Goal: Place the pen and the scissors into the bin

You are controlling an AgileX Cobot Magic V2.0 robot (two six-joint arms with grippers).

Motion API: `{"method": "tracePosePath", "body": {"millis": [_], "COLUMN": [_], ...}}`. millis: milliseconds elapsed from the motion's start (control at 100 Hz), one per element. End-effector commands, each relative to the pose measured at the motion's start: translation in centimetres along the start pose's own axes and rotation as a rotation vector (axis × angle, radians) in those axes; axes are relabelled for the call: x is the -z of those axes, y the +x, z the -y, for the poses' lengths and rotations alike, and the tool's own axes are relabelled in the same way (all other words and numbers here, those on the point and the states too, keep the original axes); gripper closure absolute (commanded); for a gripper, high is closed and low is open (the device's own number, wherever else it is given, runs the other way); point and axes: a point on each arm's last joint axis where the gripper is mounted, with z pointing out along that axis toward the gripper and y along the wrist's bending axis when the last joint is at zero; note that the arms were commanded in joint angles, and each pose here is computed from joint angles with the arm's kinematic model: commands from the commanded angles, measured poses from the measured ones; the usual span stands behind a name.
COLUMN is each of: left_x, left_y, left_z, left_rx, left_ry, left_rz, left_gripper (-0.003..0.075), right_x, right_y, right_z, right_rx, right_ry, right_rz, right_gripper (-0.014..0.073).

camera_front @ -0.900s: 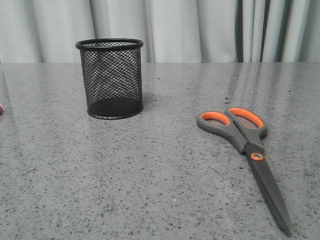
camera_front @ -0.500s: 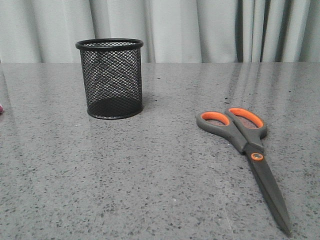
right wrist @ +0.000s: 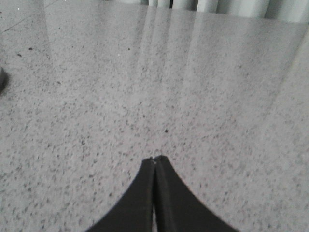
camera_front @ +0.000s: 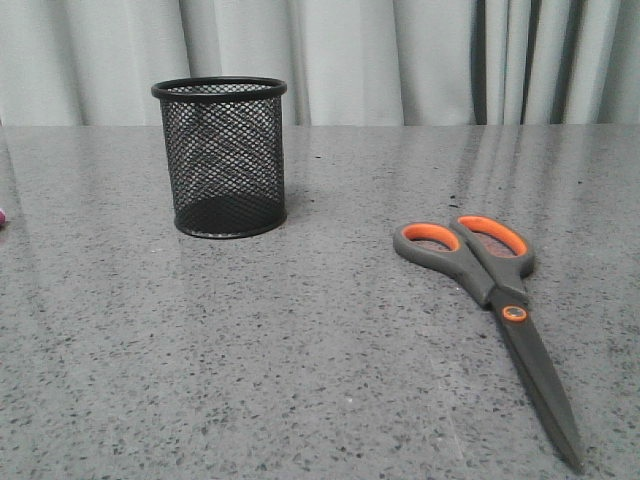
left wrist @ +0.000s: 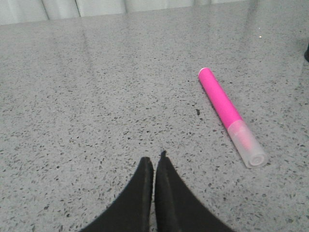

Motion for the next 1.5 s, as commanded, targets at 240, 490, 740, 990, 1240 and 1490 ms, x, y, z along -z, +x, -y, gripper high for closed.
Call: {"method": "tracePosePath", "body": {"millis": [240, 490, 740, 990, 1240, 1490], "left_x": [0.1, 0.2, 0.7, 2.5, -1.1, -8.2], "left_y": [-1.2, -1.6, -2.7, -7.9, -14.9, -18.8], "left_z": [0.0, -0.3, -0.6, -0.2, 0.0, -0.8], "left_rx": [0.68, 1.008, 1.028, 0.557, 0.33, 0.315], "left_ry": [0.071, 0.108, 0.114, 0.153, 0.246, 0.216], "left_rz": [0.263, 0.306, 0.349, 0.377, 0.063, -0.405], "left_gripper": [0.0739, 0.0739, 0.0736, 0.0451, 0.0414, 0.0484], "right_x": [0.9, 1.1, 2.1, 1.3, -2.8, -4.5], "right_y": [-3.4, -3.6, -6.4, -11.1, -14.7, -16.1], "right_z": [1.0, 1.4, 1.3, 1.0, 0.4, -0.4], "right_rx": [-0.495, -0.632, -0.604, -0.499, -0.425, -0.412], "right_ry": [0.012, 0.012, -0.031, -0.079, -0.152, -0.214], "right_rz": [0.459, 0.488, 0.499, 0.324, -0.019, -0.072], "right_gripper": [0.0655, 0.0655, 0.0635, 0.0367, 0.0274, 0.0276]}}
